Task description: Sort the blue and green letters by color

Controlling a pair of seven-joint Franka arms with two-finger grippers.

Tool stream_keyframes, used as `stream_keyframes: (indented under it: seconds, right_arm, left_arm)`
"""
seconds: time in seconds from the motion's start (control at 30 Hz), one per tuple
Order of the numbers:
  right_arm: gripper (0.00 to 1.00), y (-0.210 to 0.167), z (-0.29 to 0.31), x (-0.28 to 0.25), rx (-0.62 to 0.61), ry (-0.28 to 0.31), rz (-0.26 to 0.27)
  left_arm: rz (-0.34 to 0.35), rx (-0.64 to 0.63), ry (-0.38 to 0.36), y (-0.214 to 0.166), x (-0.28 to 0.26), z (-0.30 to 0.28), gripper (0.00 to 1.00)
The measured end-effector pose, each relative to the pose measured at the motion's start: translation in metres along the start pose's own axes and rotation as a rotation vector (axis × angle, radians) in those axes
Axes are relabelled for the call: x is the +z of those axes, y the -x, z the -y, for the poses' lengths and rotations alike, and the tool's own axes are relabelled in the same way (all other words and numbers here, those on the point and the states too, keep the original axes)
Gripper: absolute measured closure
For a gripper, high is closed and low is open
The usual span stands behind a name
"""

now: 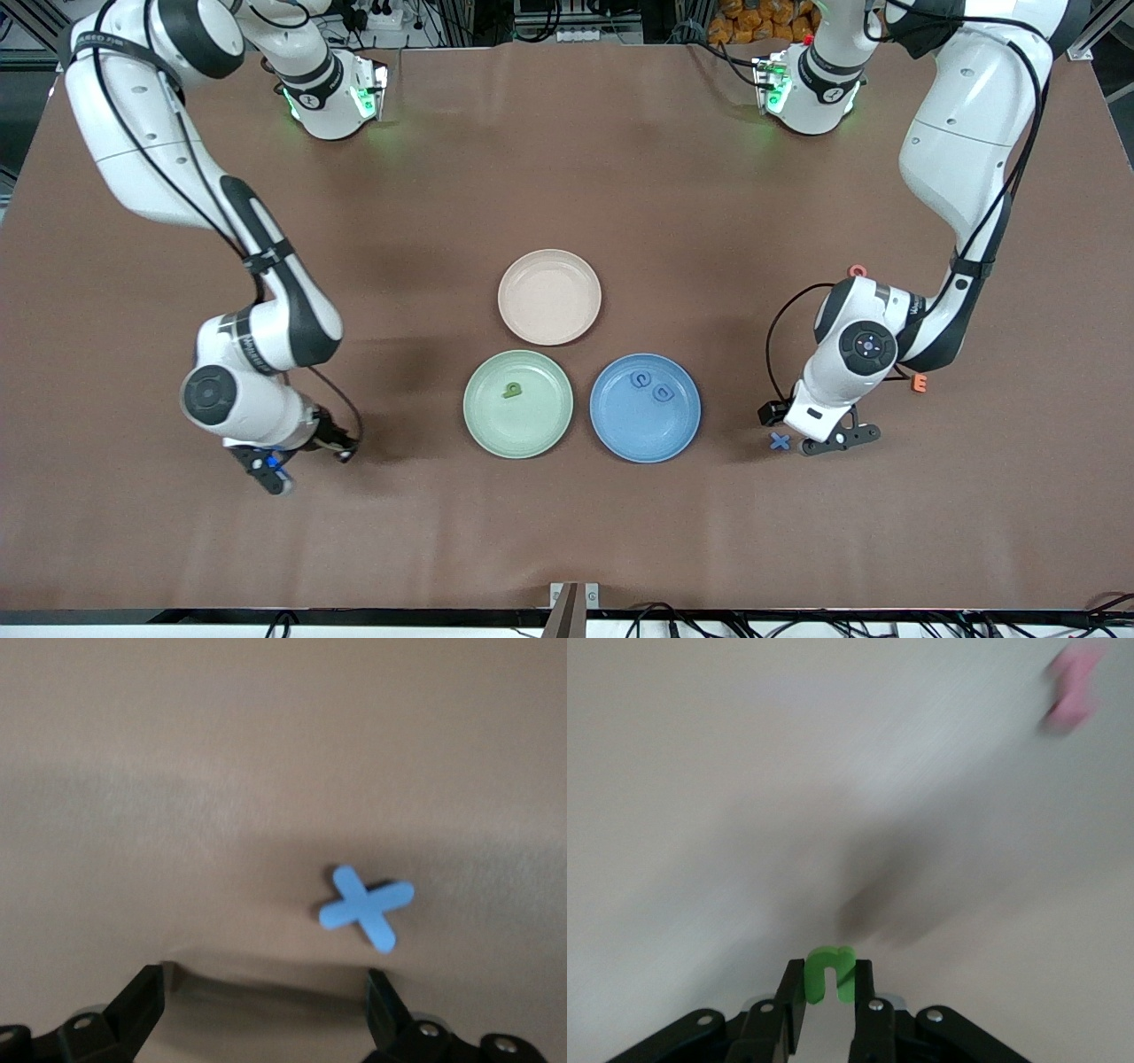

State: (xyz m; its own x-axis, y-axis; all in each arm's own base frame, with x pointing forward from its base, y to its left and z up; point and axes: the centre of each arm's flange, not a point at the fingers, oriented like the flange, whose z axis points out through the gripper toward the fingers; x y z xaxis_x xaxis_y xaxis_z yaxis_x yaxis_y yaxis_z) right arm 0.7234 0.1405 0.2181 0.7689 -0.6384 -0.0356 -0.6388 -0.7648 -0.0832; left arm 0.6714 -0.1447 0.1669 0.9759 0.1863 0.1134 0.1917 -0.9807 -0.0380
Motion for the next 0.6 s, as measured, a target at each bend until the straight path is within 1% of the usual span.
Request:
stream_keyframes:
  seconds: [0.2,0.3,0.43,0.6]
  right_arm:
    - [0.74,0.064,0.053,-0.022,0.014,-0.049,0.055]
    - [0.74,0.089,0.069,-0.024,0.022,-0.056,0.07]
    - [0.74,0.126,0.091,-0.023,0.047,-0.053,0.079]
    - [0.74,0.167,0.118,-0.031,0.073,-0.07,0.077]
  left_arm:
    - [-0.036,-0.01,0.021,-0.022,0.001,-0.007,0.0]
    - [-0.044,-0.012,0.028,-0.027,0.002,-0.01,0.0]
    - [-0.051,-0.013,0.033,-0.03,0.001,-0.013,0.0]
    - [-0.055,-0.009,0.037,-0.031,-0.001,-0.016,0.0]
